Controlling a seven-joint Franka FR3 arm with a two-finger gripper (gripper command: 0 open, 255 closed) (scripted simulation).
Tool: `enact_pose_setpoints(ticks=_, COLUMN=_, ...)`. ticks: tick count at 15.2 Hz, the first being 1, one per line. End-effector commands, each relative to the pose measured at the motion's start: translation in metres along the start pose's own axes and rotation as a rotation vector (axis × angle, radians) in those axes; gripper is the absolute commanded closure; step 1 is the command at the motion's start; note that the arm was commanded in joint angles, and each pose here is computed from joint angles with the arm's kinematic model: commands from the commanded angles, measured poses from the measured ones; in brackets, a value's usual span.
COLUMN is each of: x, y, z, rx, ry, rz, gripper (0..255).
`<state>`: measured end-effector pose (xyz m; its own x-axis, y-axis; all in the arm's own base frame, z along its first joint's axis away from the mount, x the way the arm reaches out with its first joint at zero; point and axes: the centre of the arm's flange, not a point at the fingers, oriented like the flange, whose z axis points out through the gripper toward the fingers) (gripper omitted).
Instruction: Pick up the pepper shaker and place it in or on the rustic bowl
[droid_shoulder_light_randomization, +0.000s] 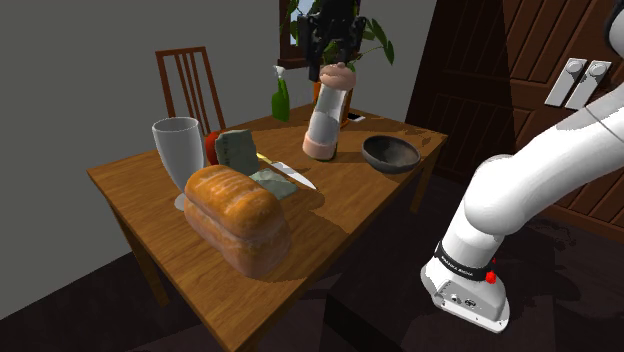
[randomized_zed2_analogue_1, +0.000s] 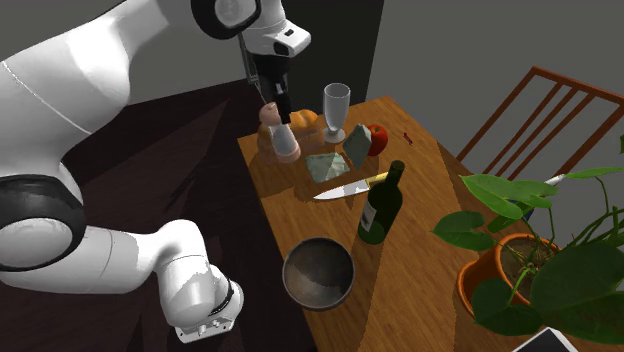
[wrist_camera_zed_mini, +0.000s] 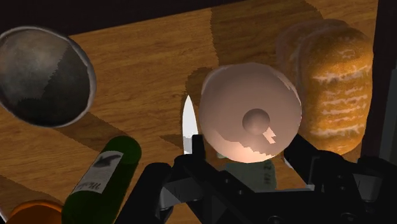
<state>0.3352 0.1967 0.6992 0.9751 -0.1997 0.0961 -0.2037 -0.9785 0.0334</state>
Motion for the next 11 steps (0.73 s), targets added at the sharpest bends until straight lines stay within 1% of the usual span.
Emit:
enact_pose_setpoints(ticks=1, x=0.003, y=0.024, z=-0.004, rx=0.0, ry=0.0, rz=-0.001, gripper=255)
enact_pose_setpoints(ticks=11, x=0.021, y=0.153, z=-0.022, rx=0.0, ry=0.0, rz=-0.001, gripper=255)
